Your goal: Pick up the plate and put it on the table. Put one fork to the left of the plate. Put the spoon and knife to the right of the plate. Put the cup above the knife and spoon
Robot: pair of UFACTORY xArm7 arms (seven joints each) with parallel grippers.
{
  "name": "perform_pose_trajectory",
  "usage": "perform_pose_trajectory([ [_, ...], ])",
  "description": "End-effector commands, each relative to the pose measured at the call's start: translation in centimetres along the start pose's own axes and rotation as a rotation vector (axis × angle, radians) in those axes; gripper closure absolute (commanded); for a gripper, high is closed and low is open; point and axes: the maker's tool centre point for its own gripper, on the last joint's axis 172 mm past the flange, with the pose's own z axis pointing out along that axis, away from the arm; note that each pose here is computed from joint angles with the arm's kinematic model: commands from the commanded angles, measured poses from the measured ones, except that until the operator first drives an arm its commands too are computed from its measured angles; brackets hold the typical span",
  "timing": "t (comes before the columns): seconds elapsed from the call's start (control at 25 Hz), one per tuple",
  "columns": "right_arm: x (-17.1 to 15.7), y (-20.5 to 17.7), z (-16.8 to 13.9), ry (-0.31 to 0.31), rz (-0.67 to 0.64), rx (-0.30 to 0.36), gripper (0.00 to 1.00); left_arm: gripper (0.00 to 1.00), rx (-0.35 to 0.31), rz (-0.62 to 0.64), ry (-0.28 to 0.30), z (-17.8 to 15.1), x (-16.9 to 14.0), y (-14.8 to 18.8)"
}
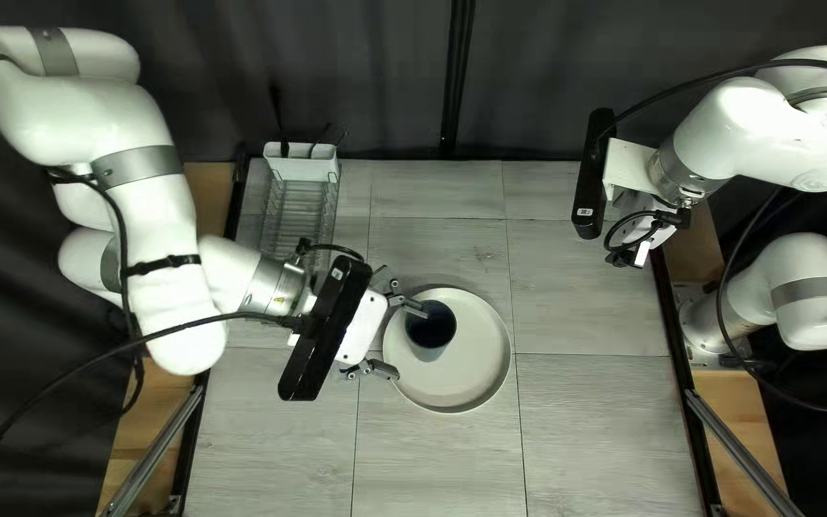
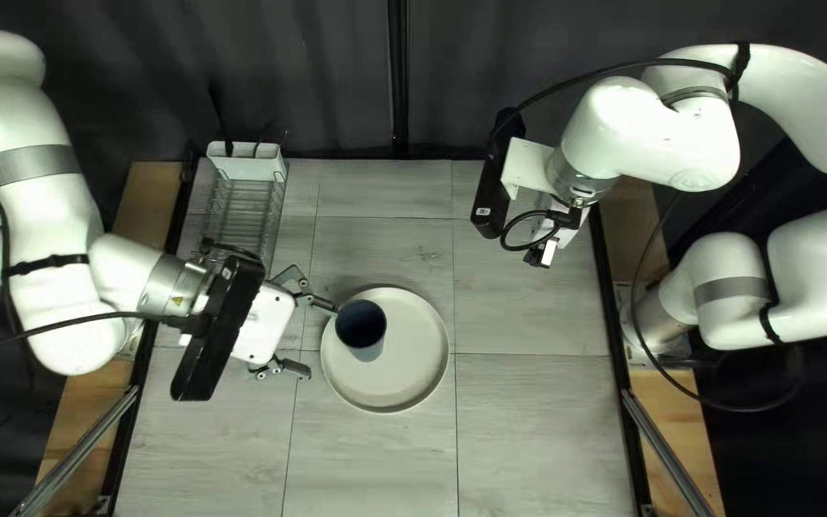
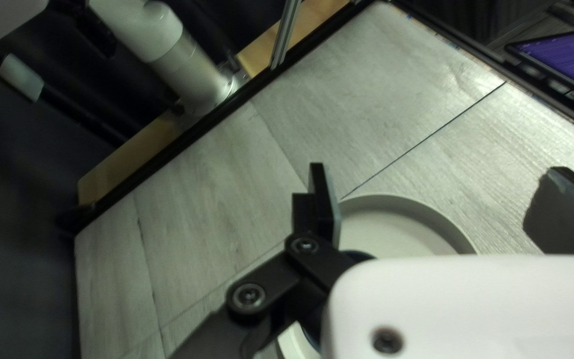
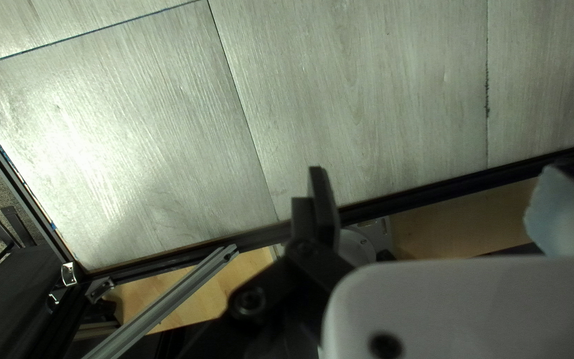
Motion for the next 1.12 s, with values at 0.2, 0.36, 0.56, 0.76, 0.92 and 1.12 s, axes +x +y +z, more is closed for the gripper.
perform_pose_trajectory([
  [0.2,0.0,0.0,0.0,0.0,0.0,0.0,0.0,0.0,-0.055,0.082,0.088,1.5,-2.9,0.9],
  [0.36,0.0,0.0,0.0,0.0,0.0,0.0,0.0,0.0,-0.052,0.092,0.084,1.4,-2.8,1.1],
  [0.56,0.0,0.0,0.0,0.0,0.0,0.0,0.0,0.0,-0.035,0.119,0.056,0.5,-0.8,1.1],
  [0.76,0.0,0.0,0.0,0.0,0.0,0.0,0.0,0.0,-0.002,0.164,0.015,-1.4,1.7,1.6],
  [0.92,0.0,0.0,0.0,0.0,0.0,0.0,0.0,0.0,0.019,0.184,-0.018,-1.9,3.1,2.3],
  [1.12,0.0,0.0,0.0,0.0,0.0,0.0,0.0,0.0,0.03,0.177,-0.064,-2.3,4.8,3.4],
])
